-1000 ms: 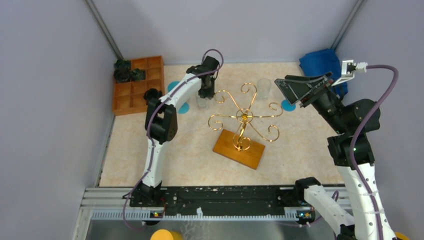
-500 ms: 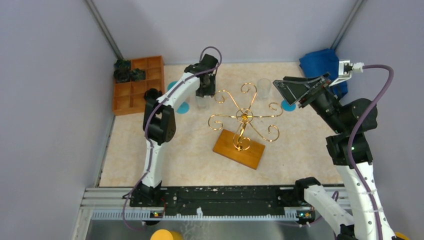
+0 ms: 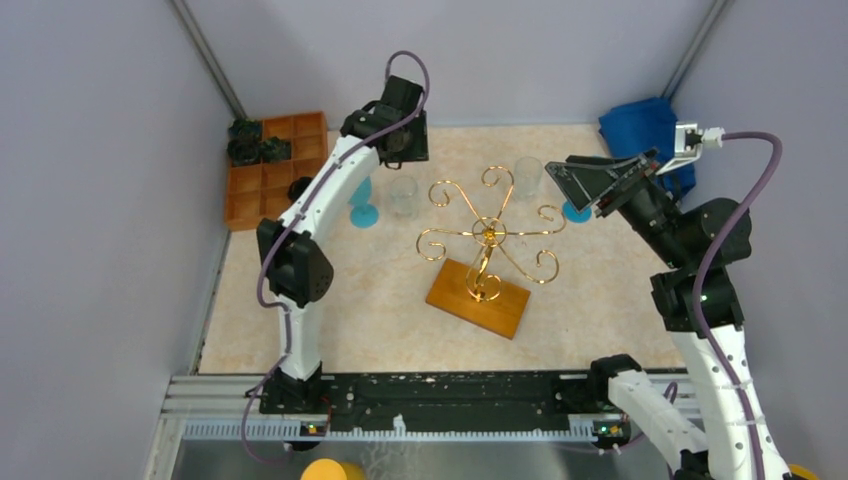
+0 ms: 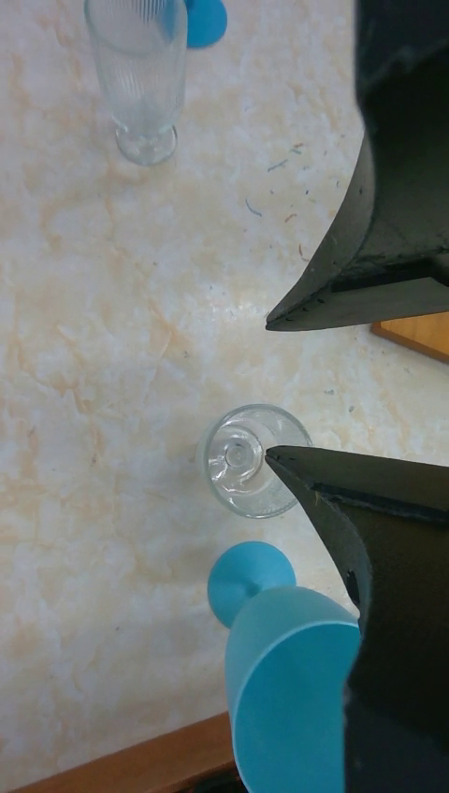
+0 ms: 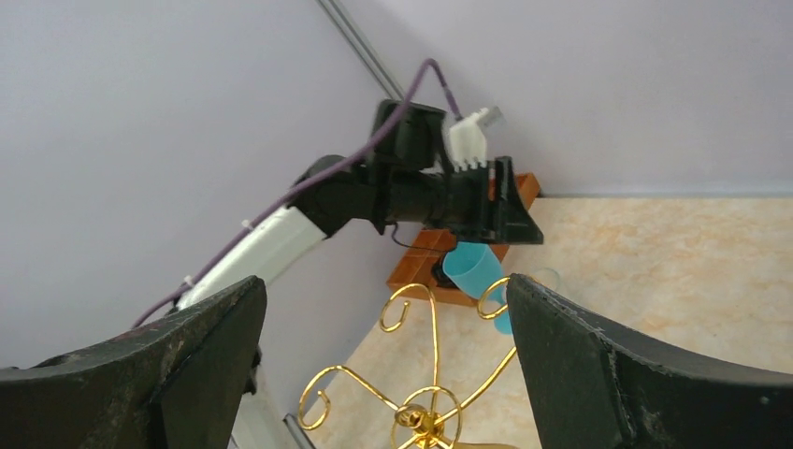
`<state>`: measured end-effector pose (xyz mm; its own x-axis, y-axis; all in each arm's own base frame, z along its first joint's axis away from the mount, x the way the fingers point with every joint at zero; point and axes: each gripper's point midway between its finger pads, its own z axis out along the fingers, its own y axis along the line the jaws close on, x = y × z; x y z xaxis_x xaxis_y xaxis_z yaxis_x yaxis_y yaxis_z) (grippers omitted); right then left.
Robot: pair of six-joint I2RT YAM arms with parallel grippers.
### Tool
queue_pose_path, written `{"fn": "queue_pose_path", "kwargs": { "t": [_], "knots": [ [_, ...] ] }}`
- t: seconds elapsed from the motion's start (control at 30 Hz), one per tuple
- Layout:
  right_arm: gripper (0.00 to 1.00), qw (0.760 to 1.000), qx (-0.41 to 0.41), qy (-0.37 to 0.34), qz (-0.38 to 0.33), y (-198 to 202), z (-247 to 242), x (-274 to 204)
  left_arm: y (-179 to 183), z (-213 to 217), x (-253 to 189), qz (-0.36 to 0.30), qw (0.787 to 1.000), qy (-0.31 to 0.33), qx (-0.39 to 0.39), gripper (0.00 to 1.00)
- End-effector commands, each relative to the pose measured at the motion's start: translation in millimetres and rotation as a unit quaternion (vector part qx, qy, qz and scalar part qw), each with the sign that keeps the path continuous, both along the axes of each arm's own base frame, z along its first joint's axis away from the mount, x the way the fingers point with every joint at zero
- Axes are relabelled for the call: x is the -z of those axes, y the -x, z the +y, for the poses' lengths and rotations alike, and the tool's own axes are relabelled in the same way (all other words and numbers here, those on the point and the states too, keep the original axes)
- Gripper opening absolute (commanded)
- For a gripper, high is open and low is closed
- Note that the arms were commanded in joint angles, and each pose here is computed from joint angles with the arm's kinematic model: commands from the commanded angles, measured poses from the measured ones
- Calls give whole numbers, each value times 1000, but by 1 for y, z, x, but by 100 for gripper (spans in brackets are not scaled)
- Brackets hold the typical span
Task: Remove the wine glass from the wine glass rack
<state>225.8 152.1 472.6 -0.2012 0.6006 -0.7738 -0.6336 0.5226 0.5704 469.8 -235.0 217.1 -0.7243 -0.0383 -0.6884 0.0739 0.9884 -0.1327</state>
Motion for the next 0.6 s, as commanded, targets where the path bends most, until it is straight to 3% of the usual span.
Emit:
{"fn": "queue_pose_path", "kwargs": {
  "t": [0.0, 0.17, 0.3, 0.57],
  "knots": [
    [99, 999, 33, 21, 16, -14, -7, 8, 22, -2, -97, -97, 994, 42, 14, 55],
    [99, 993, 94, 60, 41, -29, -24, 21, 60, -11, -183, -214, 968, 113, 68, 57],
    [99, 976, 172, 111, 73, -42, -50, 37, 100, -17, -229, -298, 926, 191, 132, 61],
    [99, 936, 282, 170, 123, -58, -92, 72, 157, -6, -247, -352, 884, 243, 186, 64]
  ]
}}
